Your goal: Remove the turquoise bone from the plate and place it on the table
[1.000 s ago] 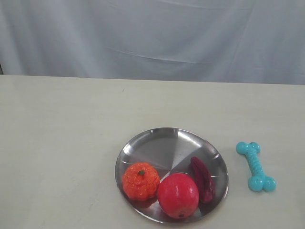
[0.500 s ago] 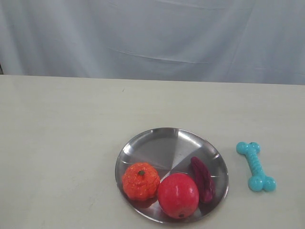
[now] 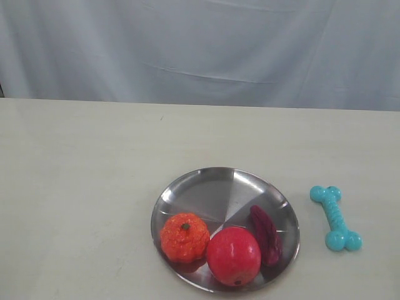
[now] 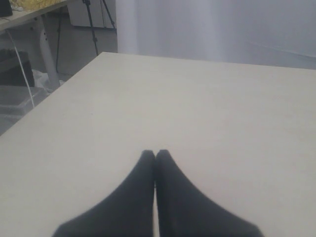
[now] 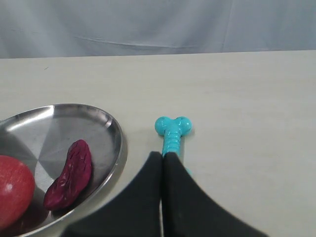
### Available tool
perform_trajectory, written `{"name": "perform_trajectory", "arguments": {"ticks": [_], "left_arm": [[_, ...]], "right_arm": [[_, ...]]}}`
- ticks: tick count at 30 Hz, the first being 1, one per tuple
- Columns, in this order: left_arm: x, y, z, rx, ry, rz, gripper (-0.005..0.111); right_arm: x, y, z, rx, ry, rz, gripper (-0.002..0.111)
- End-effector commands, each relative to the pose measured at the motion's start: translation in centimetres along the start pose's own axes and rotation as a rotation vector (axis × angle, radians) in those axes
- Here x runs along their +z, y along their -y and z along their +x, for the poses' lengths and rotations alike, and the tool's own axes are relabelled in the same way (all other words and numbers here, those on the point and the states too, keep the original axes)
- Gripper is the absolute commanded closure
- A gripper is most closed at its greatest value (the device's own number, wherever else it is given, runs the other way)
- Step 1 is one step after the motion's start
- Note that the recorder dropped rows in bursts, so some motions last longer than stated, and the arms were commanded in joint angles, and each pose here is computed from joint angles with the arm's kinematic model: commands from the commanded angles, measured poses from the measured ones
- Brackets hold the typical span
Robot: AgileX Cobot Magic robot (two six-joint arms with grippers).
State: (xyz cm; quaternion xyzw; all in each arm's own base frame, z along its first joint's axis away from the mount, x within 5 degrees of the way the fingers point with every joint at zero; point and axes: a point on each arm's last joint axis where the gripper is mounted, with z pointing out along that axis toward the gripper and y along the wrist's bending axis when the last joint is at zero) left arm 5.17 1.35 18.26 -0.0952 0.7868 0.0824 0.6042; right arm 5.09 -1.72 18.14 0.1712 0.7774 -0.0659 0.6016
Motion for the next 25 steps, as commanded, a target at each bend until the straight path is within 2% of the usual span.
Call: {"name": "perform_trajectory", "arguments": {"ticks": [1, 25], "left_arm": [[0.02, 0.00, 0.03, -0.004, 0.004, 0.000, 0.107], [0.02, 0.00, 0.03, -0.004, 0.004, 0.000, 0.107]], "right_arm": [[-0.04, 0.01, -0.02, -0.013, 0.008, -0.001, 0.109], [-0.04, 0.01, -0.02, -0.005, 0.008, -0.002, 0.109]]}}
